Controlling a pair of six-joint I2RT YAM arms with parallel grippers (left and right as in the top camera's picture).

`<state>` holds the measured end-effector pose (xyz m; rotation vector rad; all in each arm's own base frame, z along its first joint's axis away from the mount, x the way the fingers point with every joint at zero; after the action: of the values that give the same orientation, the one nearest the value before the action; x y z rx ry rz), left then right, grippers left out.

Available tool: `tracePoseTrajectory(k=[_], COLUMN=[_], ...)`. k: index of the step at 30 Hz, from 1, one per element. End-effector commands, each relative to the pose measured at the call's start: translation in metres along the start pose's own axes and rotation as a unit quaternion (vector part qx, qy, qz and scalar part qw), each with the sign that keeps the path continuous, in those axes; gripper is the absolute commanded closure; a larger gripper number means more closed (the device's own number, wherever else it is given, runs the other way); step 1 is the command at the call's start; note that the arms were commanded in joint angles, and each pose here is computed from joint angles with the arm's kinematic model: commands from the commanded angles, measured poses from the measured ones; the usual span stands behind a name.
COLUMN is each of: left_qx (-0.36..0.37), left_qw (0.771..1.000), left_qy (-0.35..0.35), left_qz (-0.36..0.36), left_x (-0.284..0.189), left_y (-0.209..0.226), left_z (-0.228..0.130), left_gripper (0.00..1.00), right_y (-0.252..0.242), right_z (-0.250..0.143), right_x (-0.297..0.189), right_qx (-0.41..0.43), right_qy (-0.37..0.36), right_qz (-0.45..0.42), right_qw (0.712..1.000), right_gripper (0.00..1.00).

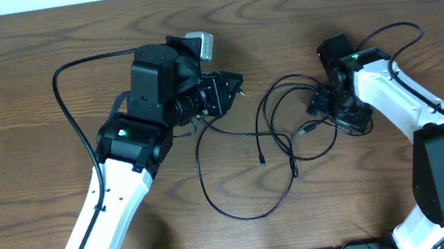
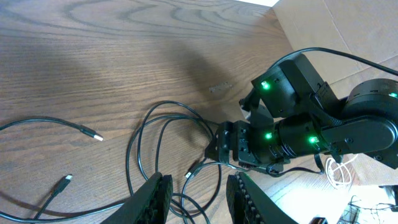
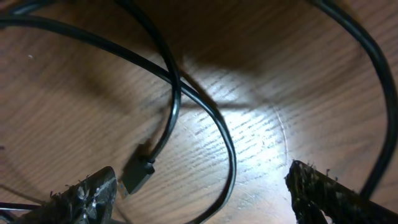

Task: Untangle cables
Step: 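Grasp a black cable with the right gripper beside the left gripper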

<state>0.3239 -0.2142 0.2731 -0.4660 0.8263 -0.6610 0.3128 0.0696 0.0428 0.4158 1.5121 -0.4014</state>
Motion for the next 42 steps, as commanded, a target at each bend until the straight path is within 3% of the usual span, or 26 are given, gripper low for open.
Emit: tracePoseTrajectory(k=[1,5,11,21,32,42], left_qx=[0.01,0.01,0.01,-0.001,-0.001,-0.002], left_qw=[1.0,1.0,1.0,1.0,1.0,1.0], left_qy=[-0.002,-0.002,-0.002,0.017,0.018,0.025], left_qz=[0.003,0.003,0.003,0.013,0.013,0.017], left_x=[0.0,0.0,0.0,-0.001,-0.001,-0.001], left_y=[0.001,0.001,0.001,0.006,0.006,0.008], left_z=[0.001,0.001,0.001,-0.008,-0.009,-0.012], left_gripper=[0.66,0.66,0.66,0.66,0.66,0.66], right_y=[-0.001,-0.003,-0.029,-0.02,0.006,0.005], right_z=[0.005,0.013,0.017,-0.01,-0.032,-0.03], right_x=[-0.002,-0.012,-0.038,-0.043,-0.042,-0.031], right_qx=[-0.02,-0.038,-0.039,0.05,0.106,0.156], right_qy=[-0.014,-0.043,-0.093,-0.044,-0.084,-0.115], right_qz=[-0.006,-0.021,-0.078,-0.04,-0.042,-0.048], right_qw=[1.0,0.998,0.992,0.997,0.99,0.98], right_gripper=[0.17,0.22,0.21,0.17,0.01,0.01])
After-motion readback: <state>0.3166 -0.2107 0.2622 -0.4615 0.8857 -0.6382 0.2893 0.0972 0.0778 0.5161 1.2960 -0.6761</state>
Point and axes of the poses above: each gripper's point midway between its finger pads, its own x axis out along the fingers, its own y axis along the line the jaws close on, z = x × y, the point moved 1 cm from there along -x, back along the fingers, and after that the axes turned 5 degrees about -x, right-handed, at the moved point
